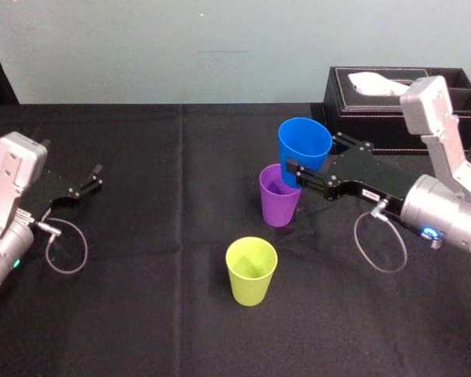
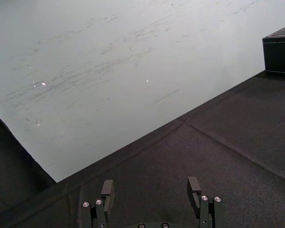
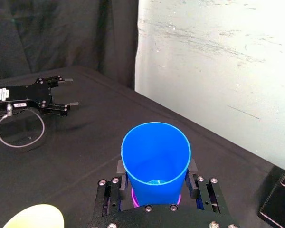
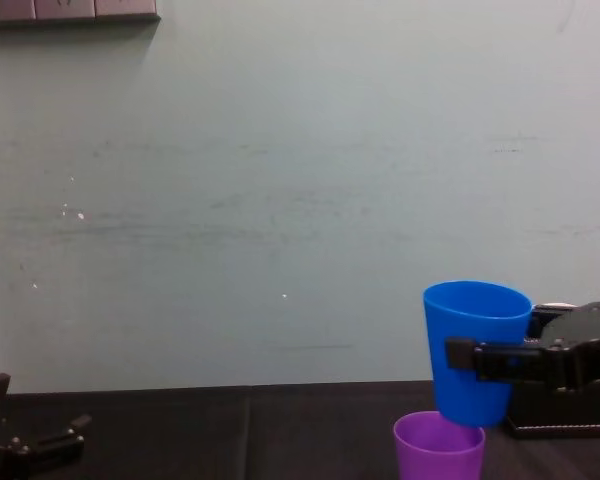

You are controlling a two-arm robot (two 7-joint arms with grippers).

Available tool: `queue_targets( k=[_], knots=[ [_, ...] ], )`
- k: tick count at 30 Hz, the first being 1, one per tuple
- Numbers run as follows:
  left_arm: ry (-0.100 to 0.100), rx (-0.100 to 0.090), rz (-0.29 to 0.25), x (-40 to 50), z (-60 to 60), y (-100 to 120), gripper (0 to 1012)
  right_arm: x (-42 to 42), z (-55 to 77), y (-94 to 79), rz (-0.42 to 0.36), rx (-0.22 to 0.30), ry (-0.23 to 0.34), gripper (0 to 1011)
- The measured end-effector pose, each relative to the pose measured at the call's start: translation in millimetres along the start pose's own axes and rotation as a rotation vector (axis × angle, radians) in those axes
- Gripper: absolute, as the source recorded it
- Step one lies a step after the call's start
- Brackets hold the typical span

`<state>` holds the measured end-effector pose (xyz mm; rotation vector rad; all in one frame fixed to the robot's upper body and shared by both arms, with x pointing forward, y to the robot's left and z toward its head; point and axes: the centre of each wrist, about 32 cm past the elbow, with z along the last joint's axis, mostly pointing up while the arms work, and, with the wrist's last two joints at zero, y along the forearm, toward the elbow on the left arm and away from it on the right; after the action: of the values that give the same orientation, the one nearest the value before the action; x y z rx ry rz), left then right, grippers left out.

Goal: Stack the three plastic cups sequentially using one hand.

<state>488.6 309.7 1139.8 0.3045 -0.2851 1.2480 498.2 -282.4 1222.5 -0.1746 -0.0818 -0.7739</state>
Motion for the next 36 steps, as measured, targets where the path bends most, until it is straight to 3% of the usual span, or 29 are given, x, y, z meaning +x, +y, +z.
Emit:
queue_targets(
  k=[13,36],
  knots=[
    [0.000,0.000,0.000,0.0,0.0,0.0,1011,5.4,-5.3,26.5,0.016,-0.031,-0.009,715],
    [0.000,0.000,0.000,0.0,0.0,0.0,1011,4.8,-19.9,32.9,0.034,-0.056,0.003,715]
  ],
)
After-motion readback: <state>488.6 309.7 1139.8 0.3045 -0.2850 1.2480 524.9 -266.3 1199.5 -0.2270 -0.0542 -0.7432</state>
